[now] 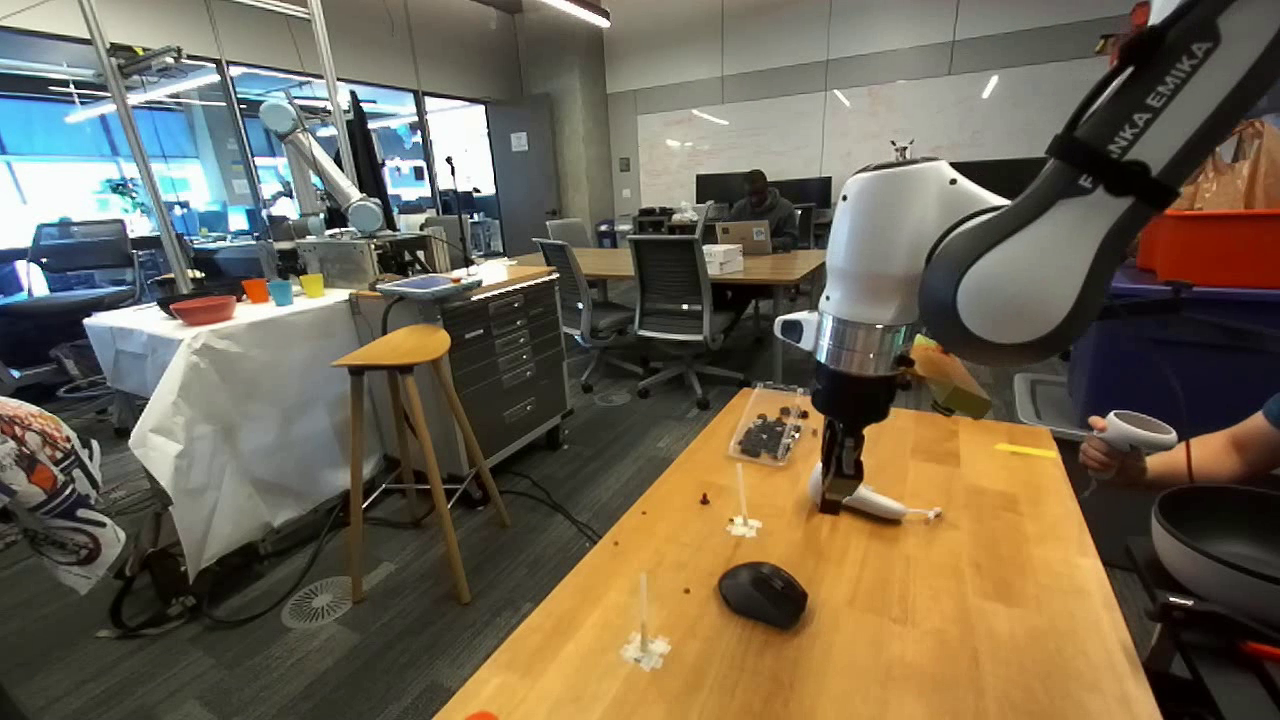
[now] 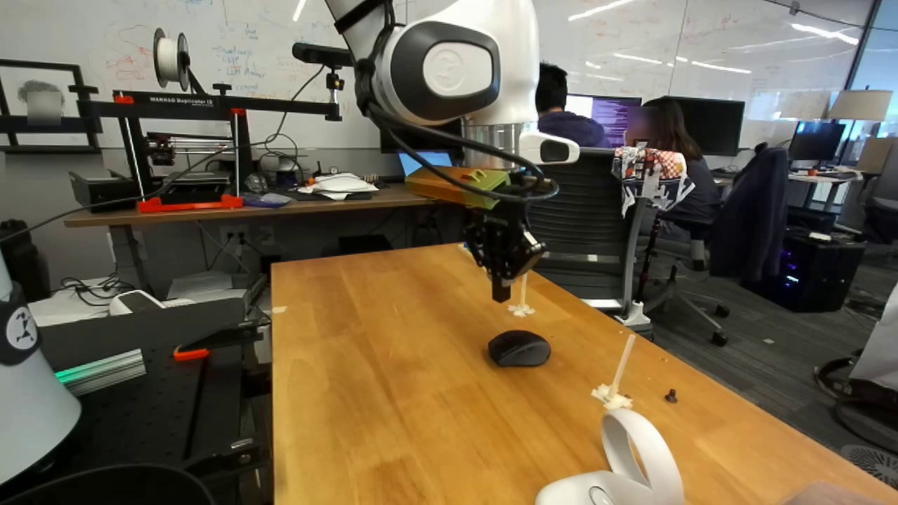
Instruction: Left click the mouse
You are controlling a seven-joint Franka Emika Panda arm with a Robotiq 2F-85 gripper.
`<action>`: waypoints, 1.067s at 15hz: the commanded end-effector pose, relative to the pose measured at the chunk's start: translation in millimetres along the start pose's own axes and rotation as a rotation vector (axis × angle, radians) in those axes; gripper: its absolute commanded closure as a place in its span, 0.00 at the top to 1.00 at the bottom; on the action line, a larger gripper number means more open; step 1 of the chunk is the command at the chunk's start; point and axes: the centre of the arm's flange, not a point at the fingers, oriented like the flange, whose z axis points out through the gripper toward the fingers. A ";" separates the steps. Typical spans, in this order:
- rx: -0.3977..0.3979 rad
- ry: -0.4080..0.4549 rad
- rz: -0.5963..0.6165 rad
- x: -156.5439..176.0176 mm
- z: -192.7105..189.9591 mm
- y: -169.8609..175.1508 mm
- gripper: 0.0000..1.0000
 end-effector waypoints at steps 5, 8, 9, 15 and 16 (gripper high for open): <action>-0.070 0.034 -0.030 3.9 42.7 -22.5 0.05; -0.072 0.034 -0.039 3.6 55.3 -30.3 0.05; -0.073 0.034 -0.041 3.6 59.2 -32.5 0.04; -0.102 0.051 -0.067 2.8 84.9 -44.1 0.04; -0.105 0.055 -0.071 3.3 89.4 -45.9 0.04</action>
